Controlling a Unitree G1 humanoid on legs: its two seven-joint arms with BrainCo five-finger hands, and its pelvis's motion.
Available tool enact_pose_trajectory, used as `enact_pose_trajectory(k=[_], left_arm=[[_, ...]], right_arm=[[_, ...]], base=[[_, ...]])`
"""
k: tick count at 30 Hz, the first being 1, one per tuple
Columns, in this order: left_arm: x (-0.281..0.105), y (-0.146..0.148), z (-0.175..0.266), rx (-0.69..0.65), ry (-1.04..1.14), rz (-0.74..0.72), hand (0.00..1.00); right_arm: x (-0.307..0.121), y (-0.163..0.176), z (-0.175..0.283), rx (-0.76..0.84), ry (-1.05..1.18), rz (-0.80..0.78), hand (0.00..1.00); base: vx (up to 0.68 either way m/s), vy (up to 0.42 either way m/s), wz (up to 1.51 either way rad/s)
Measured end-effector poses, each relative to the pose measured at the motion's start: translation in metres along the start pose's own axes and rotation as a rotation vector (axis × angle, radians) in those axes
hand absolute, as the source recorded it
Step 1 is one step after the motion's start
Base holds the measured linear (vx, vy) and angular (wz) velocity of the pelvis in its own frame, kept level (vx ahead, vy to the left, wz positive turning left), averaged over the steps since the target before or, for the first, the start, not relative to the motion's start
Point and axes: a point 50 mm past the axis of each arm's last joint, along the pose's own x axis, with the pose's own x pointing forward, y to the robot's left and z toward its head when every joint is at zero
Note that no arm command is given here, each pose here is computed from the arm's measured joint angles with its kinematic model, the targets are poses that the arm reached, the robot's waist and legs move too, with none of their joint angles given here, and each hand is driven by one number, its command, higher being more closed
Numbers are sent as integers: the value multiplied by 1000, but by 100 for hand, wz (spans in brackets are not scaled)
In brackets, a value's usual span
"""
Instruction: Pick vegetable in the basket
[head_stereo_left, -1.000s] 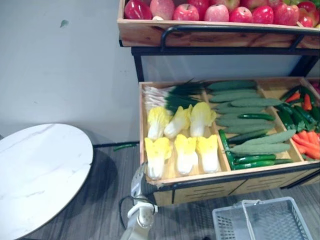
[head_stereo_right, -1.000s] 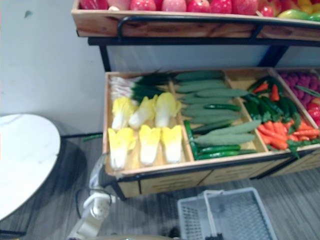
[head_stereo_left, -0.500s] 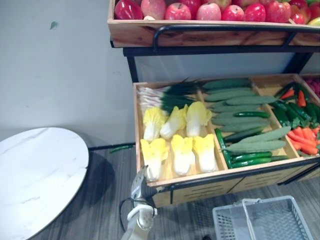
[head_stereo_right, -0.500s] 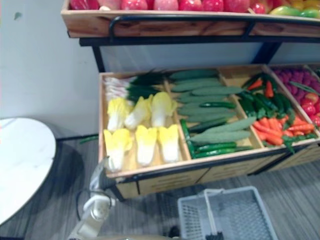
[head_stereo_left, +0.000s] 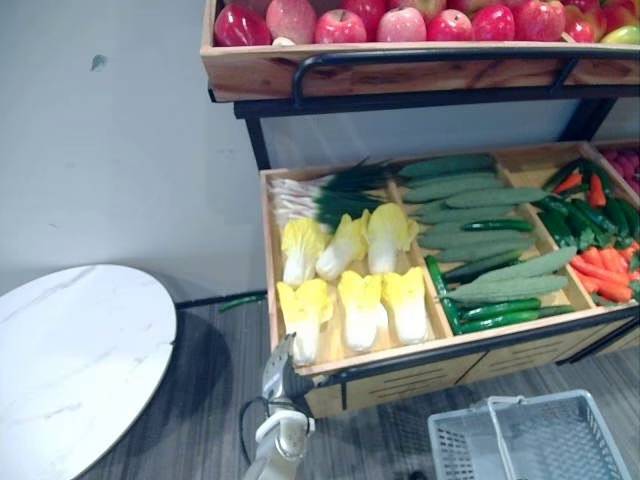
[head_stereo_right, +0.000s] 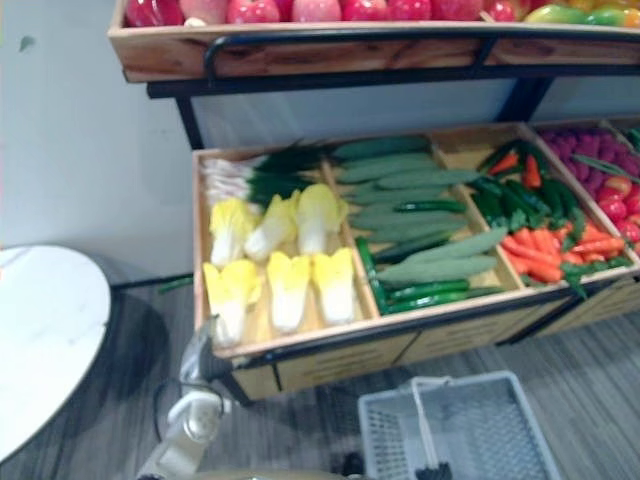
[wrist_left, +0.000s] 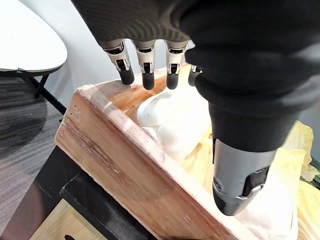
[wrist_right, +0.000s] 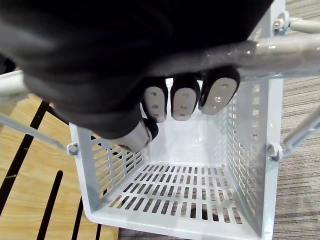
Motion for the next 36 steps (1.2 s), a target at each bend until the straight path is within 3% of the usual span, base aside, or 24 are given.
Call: enact_pose_trajectory(k=[28,36], left_arm=[[39,-5,3,94,83,90,0],[47,-6,4,18,148,91,0]], right_arm=[[7,-14,11,-76,-49,-24,100],[6,-12,8,-73,-41,-24,100]], base=[[-2,-1,-2],[20,-18,-7]])
